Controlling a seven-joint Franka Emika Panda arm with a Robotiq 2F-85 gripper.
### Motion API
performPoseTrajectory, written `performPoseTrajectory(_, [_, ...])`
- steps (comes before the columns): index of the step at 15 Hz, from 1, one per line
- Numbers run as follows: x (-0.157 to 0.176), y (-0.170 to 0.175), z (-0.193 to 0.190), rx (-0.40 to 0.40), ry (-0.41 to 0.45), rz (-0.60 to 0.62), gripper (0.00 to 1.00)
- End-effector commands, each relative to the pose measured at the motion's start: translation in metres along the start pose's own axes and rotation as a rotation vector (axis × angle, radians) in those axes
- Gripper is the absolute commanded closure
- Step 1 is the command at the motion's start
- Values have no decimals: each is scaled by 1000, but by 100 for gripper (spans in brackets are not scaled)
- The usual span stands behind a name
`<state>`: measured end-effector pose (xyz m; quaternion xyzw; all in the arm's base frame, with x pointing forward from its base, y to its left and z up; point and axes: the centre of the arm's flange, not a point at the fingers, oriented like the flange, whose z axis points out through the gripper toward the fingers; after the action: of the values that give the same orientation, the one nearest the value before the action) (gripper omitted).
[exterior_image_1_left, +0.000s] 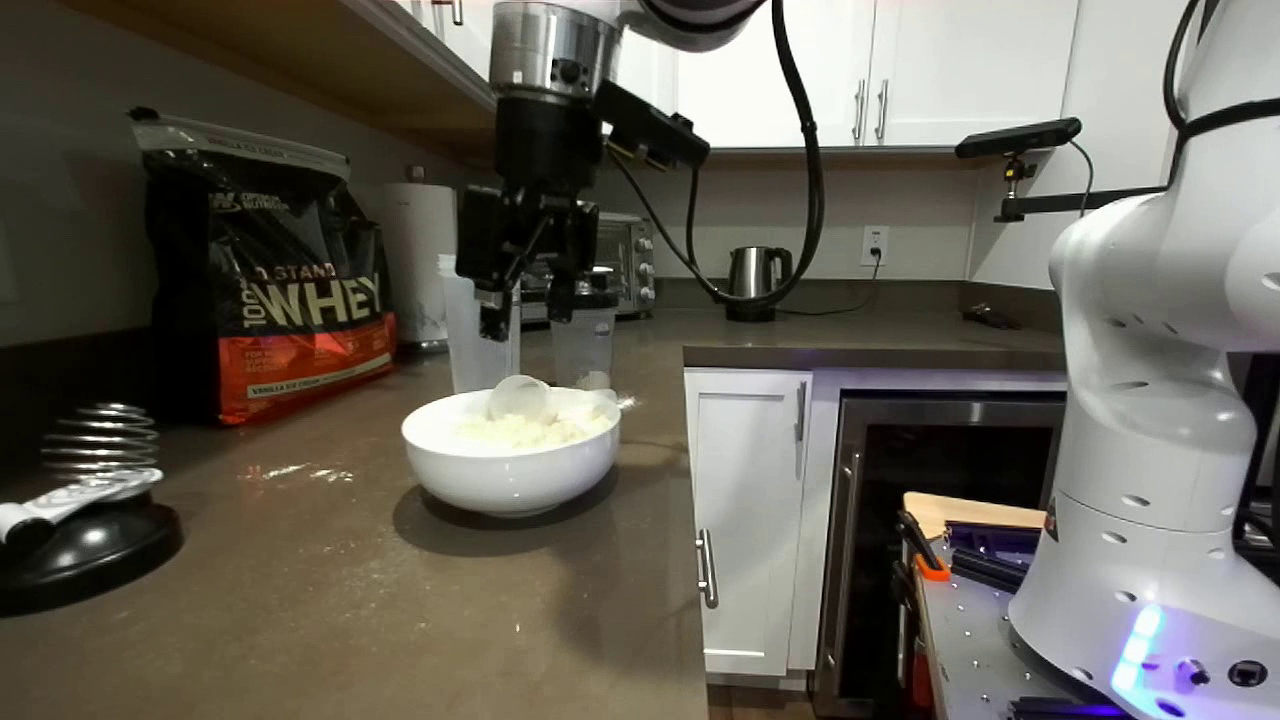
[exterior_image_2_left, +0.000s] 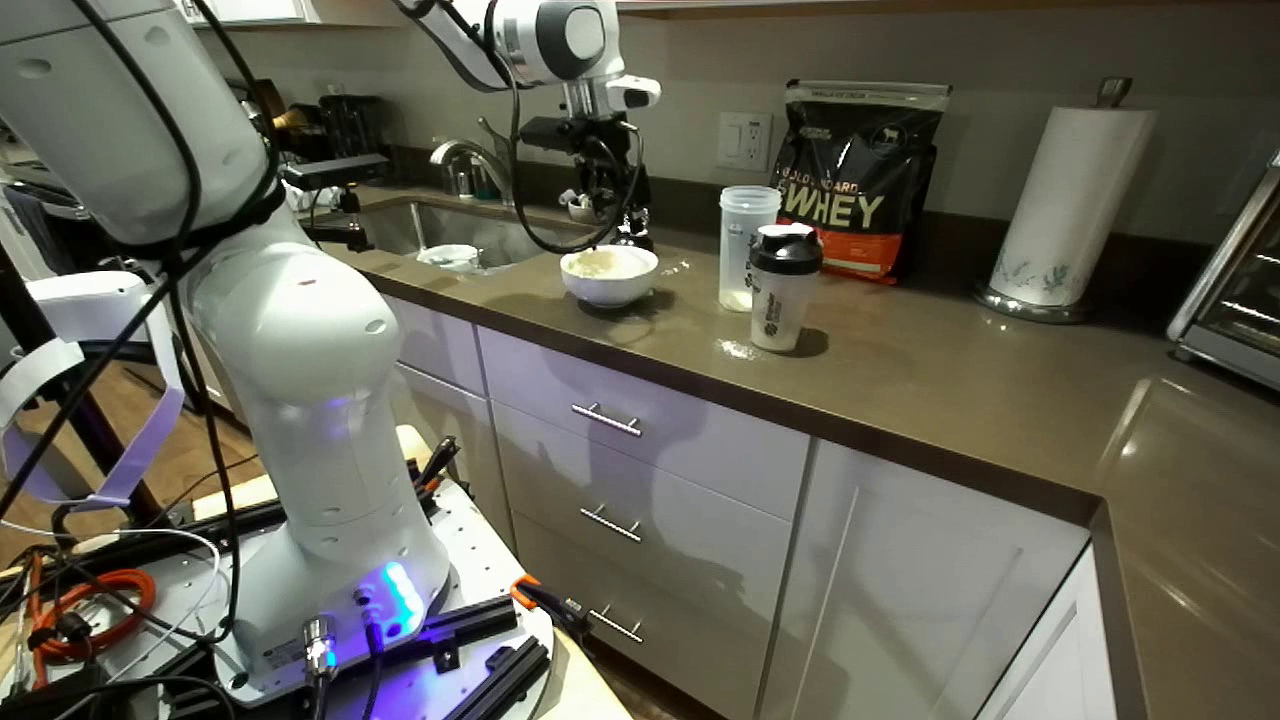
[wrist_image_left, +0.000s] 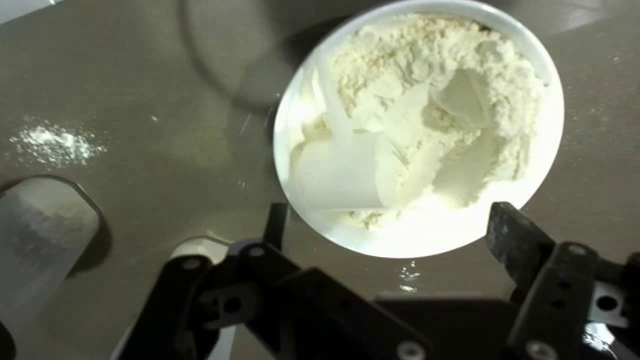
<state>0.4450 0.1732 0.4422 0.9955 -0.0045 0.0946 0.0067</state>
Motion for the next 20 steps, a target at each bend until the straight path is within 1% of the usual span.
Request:
performPoseTrajectory(1, [2,-23,2,37,61,-54,0])
performPoseTrajectory(5, [6,-50,17,17,104,-139,0])
performPoseTrajectory(10, [13,-82,42,-60,125,-294,0])
performPoseTrajectory(13, [20,-97,47,-76,125,-360,0])
performPoseTrajectory(17, [27,-116,49,-98,168,-430,0])
performPoseTrajectory(20, [32,-124,51,-135,201,-483,0])
